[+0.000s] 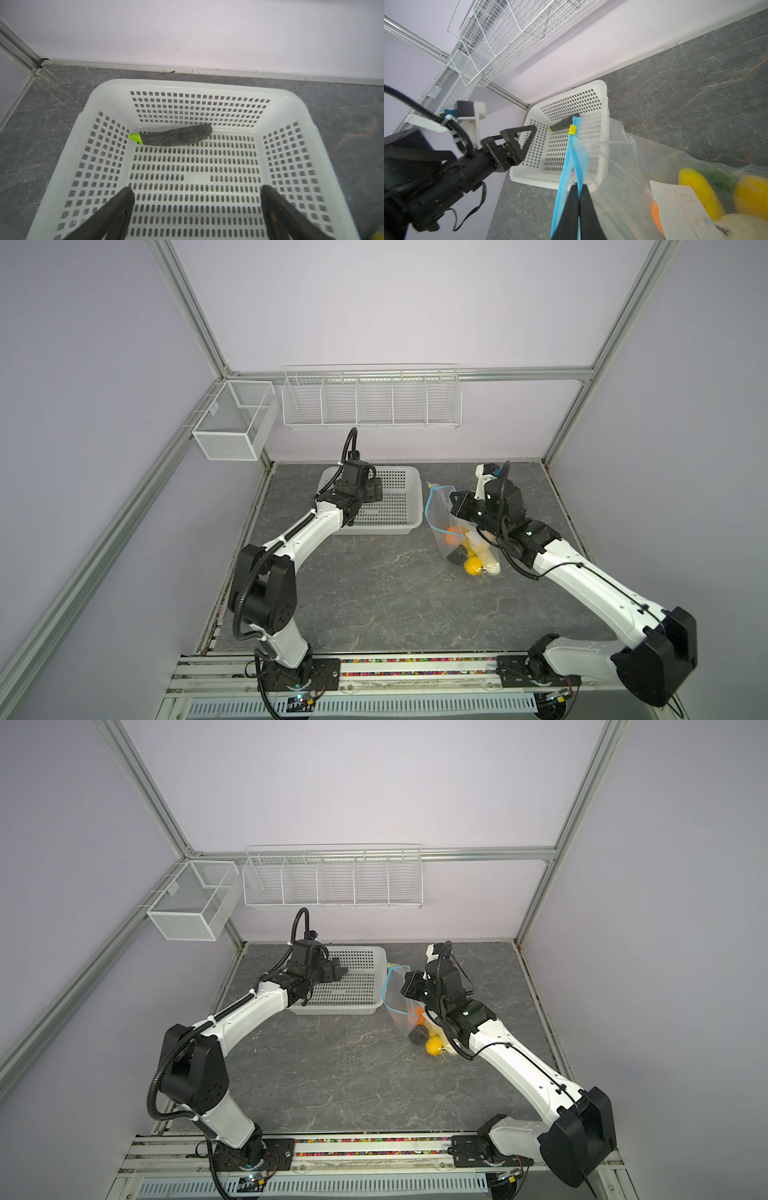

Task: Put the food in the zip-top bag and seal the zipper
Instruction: 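Move the left gripper back over the eggplant in the basket, then lower the left gripper toward the dark grey eggplant's thick end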

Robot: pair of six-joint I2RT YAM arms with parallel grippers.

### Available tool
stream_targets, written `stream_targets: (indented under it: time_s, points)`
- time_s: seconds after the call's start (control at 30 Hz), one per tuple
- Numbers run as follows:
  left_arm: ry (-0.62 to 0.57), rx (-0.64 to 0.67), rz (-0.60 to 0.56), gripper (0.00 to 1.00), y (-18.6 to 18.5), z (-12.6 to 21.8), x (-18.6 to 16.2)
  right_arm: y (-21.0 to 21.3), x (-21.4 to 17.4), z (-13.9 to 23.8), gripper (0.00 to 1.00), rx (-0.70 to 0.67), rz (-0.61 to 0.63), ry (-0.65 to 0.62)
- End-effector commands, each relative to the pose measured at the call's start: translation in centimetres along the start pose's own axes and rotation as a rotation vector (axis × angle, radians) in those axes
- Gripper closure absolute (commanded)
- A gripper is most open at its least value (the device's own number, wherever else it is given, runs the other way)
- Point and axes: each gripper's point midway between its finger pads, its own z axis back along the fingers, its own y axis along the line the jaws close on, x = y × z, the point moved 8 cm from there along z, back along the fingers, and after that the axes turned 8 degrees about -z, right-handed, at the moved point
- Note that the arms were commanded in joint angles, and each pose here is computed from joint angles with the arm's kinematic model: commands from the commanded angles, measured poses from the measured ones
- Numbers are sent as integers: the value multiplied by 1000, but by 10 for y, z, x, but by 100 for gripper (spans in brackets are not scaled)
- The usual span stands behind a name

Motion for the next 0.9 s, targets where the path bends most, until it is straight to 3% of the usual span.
stream_targets:
  time_s: [0.0,0.2,0.43,0.67,0.87]
  points:
    - [-18,50,-41,6,13,-17,9,3,-1,-6,94,14,11,14]
    - [56,28,-23,6,31,-51,1,-3,2,-8,94,0,14,-3]
    - [160,-148,-14,7,43,-85,-8,-6,2,-6,94,-2,7,-15]
    - [298,-170,-49,12,49,-112,-13,-10,1,-3,94,-8,-4,-24]
    - [328,-154,-57,12,51,-127,-11,-9,3,0,94,-14,5,-30]
